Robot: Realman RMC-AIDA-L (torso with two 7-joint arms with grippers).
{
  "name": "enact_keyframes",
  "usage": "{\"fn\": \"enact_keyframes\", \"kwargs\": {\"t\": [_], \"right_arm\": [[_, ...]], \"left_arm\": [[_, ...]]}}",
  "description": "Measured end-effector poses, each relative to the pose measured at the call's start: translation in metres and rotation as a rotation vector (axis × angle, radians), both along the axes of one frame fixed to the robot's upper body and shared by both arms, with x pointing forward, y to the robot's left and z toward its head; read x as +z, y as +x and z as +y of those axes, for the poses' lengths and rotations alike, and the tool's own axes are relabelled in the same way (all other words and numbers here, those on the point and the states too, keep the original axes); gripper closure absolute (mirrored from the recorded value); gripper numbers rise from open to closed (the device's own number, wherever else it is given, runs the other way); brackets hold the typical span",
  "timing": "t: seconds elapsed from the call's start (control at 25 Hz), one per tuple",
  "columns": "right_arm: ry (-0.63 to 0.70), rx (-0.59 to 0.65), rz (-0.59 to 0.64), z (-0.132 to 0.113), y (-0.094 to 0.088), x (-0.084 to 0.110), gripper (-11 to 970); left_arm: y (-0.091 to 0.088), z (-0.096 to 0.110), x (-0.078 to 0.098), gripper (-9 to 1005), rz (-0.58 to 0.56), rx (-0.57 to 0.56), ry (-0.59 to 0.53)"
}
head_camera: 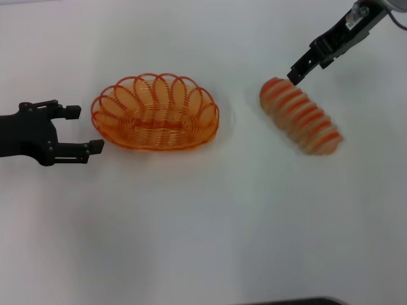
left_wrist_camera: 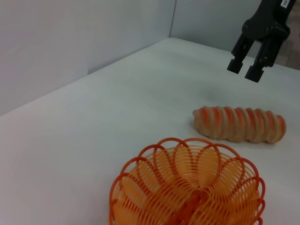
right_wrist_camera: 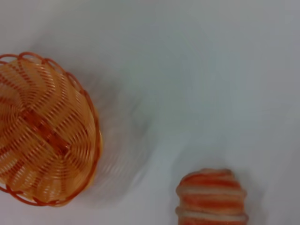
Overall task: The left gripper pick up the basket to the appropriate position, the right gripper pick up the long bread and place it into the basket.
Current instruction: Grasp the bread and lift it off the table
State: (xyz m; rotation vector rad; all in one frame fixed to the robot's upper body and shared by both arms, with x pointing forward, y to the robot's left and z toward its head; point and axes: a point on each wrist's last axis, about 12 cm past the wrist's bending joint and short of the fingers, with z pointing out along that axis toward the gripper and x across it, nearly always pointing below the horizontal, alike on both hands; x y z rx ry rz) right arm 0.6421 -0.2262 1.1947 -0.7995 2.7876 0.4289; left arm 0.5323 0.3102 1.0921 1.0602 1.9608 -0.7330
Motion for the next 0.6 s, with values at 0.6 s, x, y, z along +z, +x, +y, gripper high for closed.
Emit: {"fn": "enact_keyframes", "kwargs": {"t": [0.6], "right_arm": [[-0.076, 0.018, 0.027, 0.016, -0.006, -0.016, 139]], "left_arm": [[0.001, 0.003, -0.001, 108, -0.005, 0.017, 0.008]]}}
